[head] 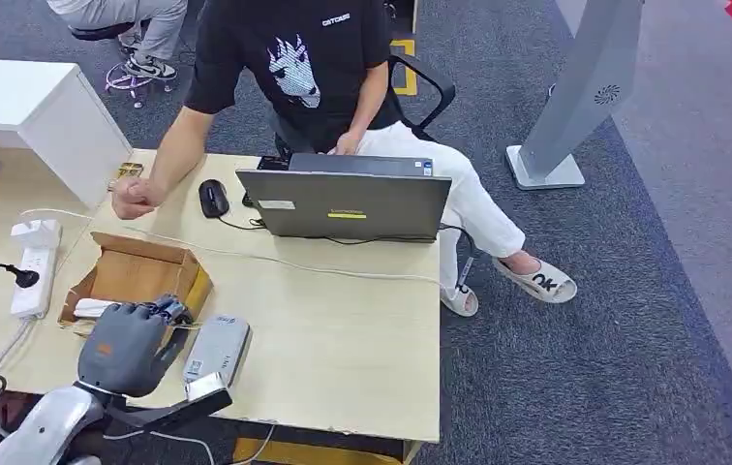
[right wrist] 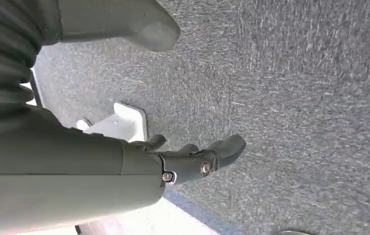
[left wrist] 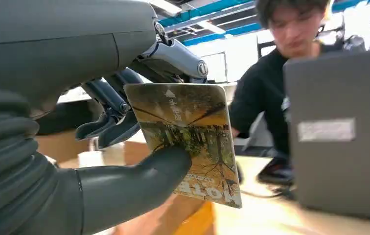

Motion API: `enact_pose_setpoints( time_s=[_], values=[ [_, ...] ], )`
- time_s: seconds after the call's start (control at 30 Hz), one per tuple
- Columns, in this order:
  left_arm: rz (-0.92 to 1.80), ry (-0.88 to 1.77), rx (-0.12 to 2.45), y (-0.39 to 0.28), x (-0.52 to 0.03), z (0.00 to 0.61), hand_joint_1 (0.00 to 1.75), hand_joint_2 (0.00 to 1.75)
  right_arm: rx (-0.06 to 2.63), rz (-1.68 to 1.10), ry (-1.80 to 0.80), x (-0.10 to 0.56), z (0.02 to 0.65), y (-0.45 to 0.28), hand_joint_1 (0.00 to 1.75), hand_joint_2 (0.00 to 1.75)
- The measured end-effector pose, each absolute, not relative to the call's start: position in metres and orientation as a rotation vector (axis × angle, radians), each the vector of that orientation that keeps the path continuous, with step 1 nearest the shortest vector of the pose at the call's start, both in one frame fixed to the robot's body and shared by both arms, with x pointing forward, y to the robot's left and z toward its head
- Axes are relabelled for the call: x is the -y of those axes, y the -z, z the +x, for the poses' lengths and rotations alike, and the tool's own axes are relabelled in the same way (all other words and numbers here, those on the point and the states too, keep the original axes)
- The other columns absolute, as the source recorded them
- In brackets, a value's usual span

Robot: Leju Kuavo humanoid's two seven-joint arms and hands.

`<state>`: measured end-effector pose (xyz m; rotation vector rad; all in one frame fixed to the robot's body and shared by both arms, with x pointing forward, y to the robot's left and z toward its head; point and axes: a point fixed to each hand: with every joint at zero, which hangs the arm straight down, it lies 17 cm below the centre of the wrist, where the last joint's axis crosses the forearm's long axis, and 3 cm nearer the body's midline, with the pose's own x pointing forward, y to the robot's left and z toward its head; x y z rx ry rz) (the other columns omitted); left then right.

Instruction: Pass the card to the sensor for recognition and then transmit it.

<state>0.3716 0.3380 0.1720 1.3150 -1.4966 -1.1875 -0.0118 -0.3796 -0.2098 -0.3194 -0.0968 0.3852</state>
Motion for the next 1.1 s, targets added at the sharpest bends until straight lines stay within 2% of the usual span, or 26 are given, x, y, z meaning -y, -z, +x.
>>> enact_pose_setpoints(
  time_s=[0.43, 1.1],
  values=[
    [1.275, 1.145, 1.342, -0.127, -0.373, 0.372, 1.75, 1.75, 0.088, -0.316, -0.374, 0.381, -0.012, 0.212, 0.00, 1.75],
    [1.192, 1.052, 1.367, -0.087, -0.351, 0.379, 1.75, 1.75, 0.100, -0.319, -0.415, 0.381, -0.005, 0.216, 0.00, 1.75]
  ],
)
